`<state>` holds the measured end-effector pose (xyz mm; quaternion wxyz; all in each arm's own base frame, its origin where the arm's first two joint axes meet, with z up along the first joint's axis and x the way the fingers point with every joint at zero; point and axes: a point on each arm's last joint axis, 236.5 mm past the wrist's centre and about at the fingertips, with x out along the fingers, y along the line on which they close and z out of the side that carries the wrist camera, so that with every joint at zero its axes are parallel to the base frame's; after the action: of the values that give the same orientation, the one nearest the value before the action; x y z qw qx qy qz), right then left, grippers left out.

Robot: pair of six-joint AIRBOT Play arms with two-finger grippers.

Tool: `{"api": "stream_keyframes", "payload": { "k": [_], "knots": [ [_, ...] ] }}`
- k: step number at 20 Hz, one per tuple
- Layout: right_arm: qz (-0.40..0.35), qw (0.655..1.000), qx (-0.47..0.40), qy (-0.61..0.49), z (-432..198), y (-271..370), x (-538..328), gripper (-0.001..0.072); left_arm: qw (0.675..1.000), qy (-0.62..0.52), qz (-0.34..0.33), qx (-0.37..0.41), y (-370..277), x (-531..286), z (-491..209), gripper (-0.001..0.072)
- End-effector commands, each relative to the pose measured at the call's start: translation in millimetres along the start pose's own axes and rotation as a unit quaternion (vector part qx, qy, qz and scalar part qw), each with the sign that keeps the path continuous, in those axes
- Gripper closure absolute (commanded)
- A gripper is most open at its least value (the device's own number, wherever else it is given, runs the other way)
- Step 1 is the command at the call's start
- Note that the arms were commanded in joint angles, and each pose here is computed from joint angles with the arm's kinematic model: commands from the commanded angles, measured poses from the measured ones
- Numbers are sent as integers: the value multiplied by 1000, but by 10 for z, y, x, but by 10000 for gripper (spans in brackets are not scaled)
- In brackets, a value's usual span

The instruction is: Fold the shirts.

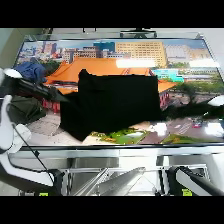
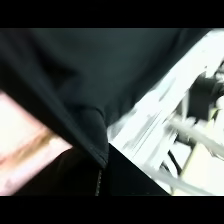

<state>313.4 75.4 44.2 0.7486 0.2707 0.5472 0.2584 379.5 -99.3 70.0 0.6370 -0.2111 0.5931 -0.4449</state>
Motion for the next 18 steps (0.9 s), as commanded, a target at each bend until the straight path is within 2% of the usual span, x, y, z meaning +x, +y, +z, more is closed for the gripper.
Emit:
{"api": "stream_keyframes", "payload": {
  "k": [1, 3, 4, 6, 8, 9, 10, 12, 14, 18],
  "knots": [
    [1, 964, -161, -210, 798, 1168, -1286, 691, 964, -158, -83, 195, -1607, -768, 353, 690],
    [-27, 909, -225, -349, 1036, 1751, -2175, 691, 896, -273, -127, 326, -2722, -1418, 262, 690],
    [-41, 873, -249, -417, 1077, 2036, -2597, 691, 861, -321, -126, 374, -3158, -1698, 143, 690],
    [-71, 803, -288, -517, 1008, 2501, -3230, 690, 800, -401, -58, 443, -3781, -2095, -120, 688],
    [-97, 759, -314, -562, 876, 2763, -3519, 691, 763, -442, 26, 471, -4085, -2263, -336, 688],
    [-101, 750, -321, -569, 831, 2824, -3553, 690, 754, -455, 54, 471, -4166, -2302, -418, 687],
    [-103, 750, -325, -567, 816, 2835, -3541, 690, 749, -467, 82, 463, -4177, -2351, -466, 687],
    [-99, 765, -321, -549, 856, 2745, -3449, 690, 759, -483, 126, 418, -3982, -2491, -447, 687],
    [-83, 802, -303, -508, 972, 2515, -3247, 690, 781, -487, 132, 369, -3633, -2561, -347, 687],
    [-3, 893, -230, -388, 1301, 1841, -2303, 690, 873, -406, 94, 252, -2413, -2023, 97, 686]
  ]
}}
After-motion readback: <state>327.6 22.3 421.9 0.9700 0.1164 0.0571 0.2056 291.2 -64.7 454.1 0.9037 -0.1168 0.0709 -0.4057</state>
